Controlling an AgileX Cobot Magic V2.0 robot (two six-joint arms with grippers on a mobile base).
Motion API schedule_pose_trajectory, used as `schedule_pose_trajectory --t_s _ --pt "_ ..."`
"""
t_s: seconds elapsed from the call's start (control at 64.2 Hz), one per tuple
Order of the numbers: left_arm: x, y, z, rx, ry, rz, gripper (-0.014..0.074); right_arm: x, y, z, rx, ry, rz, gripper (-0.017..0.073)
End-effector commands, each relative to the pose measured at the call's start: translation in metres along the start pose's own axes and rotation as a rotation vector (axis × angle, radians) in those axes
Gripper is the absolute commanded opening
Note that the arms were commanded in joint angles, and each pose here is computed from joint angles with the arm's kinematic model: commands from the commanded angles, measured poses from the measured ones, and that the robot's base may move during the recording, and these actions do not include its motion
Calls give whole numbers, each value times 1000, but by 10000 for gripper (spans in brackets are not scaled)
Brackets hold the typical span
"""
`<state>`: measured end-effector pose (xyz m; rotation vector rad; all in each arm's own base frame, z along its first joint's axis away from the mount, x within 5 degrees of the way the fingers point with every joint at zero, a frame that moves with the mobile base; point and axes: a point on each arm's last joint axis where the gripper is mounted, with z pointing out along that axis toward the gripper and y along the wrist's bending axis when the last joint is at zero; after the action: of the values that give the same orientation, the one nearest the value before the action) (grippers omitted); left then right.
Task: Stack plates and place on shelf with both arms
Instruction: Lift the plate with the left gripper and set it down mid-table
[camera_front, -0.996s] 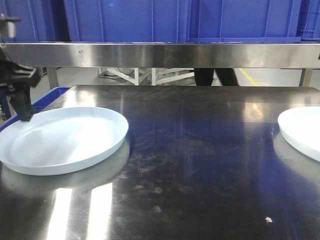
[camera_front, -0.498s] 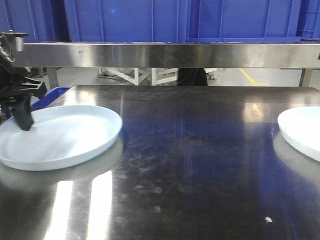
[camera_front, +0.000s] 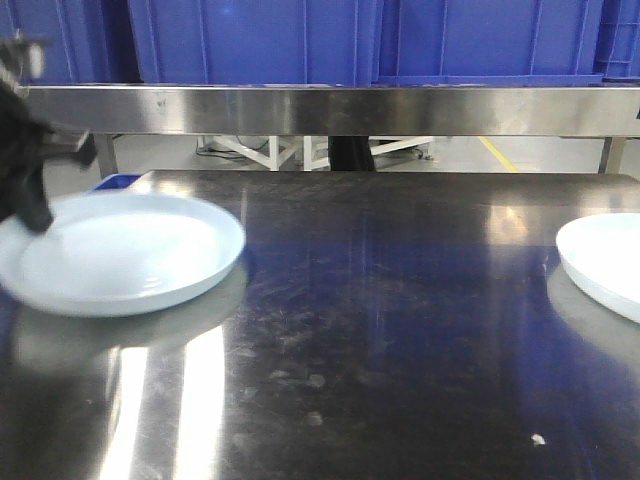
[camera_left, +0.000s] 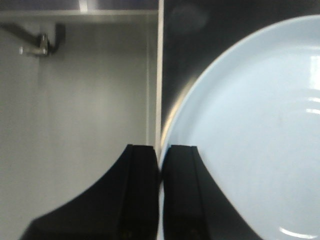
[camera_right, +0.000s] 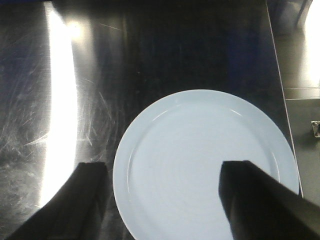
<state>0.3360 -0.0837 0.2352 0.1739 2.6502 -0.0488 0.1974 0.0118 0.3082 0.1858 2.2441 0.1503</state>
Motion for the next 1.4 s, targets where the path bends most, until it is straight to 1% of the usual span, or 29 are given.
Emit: schedule_pose_trajectory --t_s 0.0,0.078,0.202,0.249,0.374,0.483,0.607,0.716,0.825,0.934,1.121,1.214,1.261,1.308,1.339,1.385 --pt "-25 -16 -46 55 -184 10 97 -17 3 -9 -18 -111 -12 568" --pt "-34 -32 -67 88 -235 44 97 -17 3 -9 -18 -111 -12 568" --pt "-43 -60 -87 144 -291 101 97 -17 3 -9 -18 -111 -12 568" --pt "-44 -74 -92 174 -317 129 97 -17 3 -9 -18 -110 -12 568" --pt "-42 -100 -99 239 -372 176 97 -17 3 -9 -17 -107 -12 568" --pt "-37 -122 -92 294 -364 194 97 -17 3 -9 -17 -107 -12 568" --pt "-34 -142 -76 337 -336 197 97 -17 3 -9 -17 -107 -12 568" --pt "-31 -157 -65 356 -314 214 97 -17 3 -9 -17 -107 -12 568" --pt "-30 -174 -54 369 -294 247 97 -17 3 -9 -17 -107 -12 568" --pt "-31 -185 -48 370 -285 275 97 -17 3 -9 -17 -107 -12 568" --pt "-32 -188 -40 366 -275 277 97 -17 3 -9 -17 -107 -12 568" --pt "-32 -187 -40 353 -282 294 108 -16 3 -9 -16 -101 -11 568" --pt "-32 -187 -40 352 -283 296 139 -16 3 -9 -15 -98 -11 568" --pt "-32 -186 -40 345 -284 304 188 -16 3 -9 -15 -98 -11 568" --pt "-32 -186 -39 338 -282 311 231 -16 3 -9 -15 -97 -11 568" --pt "-32 -185 -39 333 -283 318 321 -16 3 -9 -15 -96 -11 568"
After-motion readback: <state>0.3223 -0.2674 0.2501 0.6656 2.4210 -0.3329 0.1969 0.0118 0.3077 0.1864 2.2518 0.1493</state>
